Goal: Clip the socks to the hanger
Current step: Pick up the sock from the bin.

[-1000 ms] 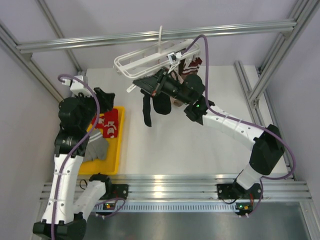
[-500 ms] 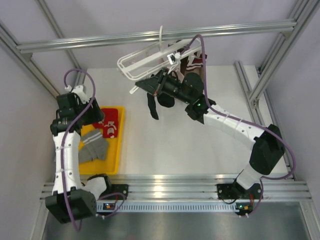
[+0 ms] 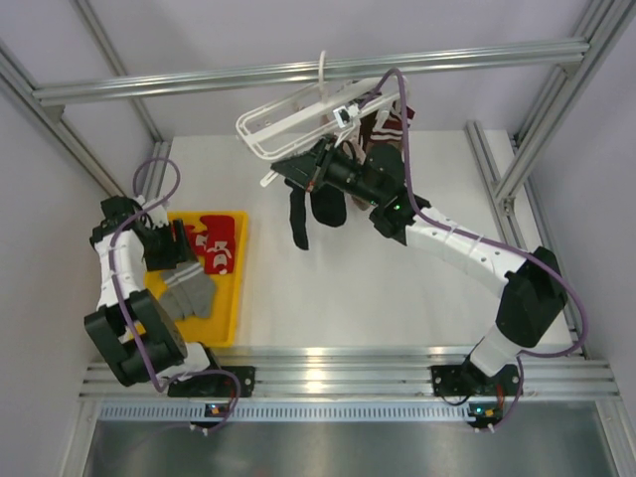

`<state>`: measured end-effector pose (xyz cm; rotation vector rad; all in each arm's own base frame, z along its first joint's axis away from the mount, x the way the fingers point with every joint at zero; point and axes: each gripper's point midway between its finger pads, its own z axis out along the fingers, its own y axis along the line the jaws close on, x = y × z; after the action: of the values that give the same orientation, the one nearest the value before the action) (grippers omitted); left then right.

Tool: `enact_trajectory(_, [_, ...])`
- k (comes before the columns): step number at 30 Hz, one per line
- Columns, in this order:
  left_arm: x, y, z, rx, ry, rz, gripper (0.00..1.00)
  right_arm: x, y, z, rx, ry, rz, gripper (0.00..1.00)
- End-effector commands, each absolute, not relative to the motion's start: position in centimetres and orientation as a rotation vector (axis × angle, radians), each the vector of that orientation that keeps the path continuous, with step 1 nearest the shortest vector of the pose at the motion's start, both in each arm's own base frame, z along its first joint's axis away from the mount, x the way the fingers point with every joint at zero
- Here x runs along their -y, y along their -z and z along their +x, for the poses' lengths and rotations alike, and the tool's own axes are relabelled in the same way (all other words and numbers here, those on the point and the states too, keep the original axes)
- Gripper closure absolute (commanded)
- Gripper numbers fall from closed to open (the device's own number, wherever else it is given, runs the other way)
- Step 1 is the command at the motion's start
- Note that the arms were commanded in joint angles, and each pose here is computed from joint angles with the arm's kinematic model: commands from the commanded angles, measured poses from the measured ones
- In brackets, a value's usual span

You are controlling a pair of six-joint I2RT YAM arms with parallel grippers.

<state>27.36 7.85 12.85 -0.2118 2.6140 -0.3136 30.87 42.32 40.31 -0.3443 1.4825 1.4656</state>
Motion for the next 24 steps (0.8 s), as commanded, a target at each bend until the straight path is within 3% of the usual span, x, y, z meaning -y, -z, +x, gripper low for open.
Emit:
enact_trajectory(1, [-8.4, -11.8, 26.9, -2.573, 0.231, -0.361, 0.33, -40.4, -42.9, 31.5, -1.396, -1.429, -0.320, 1.00])
enact_trajectory(7, [-10.0, -10.0, 28.2, -2.502, 0.021, -0.608, 0.48, -40.2, -42.4, 32.0, -1.407, -1.425, -0.305, 1.00])
enact_trajectory(24, [-10.8, -4.9, 31.8, -2.581, -0.049, -0.682, 0.49, -39.7, -40.3, 34.1, -1.444, -1.441, -0.266, 1.00])
